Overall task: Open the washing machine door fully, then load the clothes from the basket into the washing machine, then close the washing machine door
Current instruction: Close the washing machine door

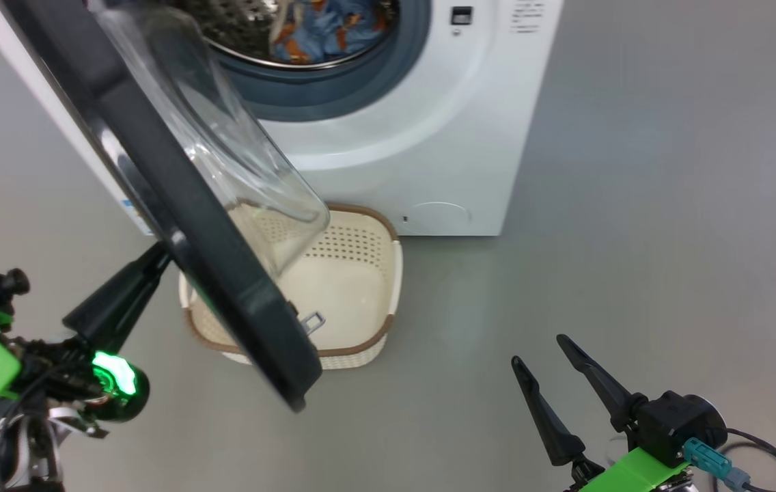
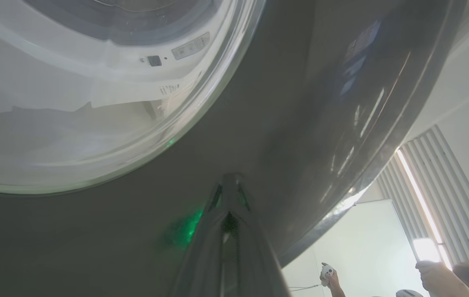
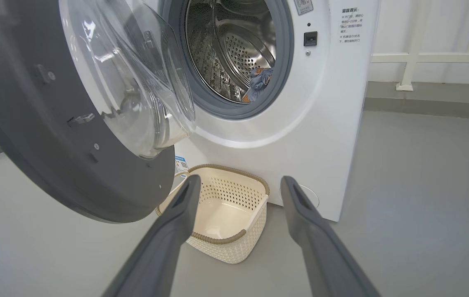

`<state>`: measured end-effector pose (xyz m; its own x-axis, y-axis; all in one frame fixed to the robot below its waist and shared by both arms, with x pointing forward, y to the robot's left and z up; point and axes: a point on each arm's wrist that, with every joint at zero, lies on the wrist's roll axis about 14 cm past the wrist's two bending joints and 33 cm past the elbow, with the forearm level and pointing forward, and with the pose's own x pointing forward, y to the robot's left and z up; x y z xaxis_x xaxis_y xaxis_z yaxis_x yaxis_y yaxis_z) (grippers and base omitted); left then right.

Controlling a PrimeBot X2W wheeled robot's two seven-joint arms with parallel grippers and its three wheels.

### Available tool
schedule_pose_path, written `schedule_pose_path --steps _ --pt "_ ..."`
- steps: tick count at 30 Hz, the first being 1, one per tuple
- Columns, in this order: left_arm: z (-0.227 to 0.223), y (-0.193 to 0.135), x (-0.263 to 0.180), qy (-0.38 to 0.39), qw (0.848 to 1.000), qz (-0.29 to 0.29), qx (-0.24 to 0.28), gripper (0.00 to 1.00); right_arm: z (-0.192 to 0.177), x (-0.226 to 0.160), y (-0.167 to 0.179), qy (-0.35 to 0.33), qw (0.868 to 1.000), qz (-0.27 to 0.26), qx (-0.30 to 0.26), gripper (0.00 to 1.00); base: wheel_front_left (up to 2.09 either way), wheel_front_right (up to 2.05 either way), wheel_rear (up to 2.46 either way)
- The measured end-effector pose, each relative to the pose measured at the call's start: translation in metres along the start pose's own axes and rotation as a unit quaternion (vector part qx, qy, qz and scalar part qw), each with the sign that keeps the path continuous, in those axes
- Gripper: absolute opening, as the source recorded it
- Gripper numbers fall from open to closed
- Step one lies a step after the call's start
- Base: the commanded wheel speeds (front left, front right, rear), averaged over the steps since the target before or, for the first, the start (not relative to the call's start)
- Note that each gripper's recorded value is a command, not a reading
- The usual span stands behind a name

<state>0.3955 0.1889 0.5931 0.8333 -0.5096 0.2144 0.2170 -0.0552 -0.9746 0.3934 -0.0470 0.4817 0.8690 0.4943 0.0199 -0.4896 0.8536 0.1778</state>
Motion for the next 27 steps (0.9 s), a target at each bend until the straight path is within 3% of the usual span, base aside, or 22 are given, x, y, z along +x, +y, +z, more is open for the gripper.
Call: schedule_pose_path --steps 17,27 --pt "-0.035 0.013 0.100 0.034 0.997 -0.051 -0.050 0.00 0.001 -0.031 -0.044 -0.002 0.996 -0.085 -0.003 1.00 0.00 0.00 0.00" --pt "-0.027 0.023 0.141 -0.001 0.999 -0.041 -0.030 0.00 -0.005 -0.035 -0.062 0.005 0.994 -0.113 -0.002 1.00 0.00 0.00 0.00"
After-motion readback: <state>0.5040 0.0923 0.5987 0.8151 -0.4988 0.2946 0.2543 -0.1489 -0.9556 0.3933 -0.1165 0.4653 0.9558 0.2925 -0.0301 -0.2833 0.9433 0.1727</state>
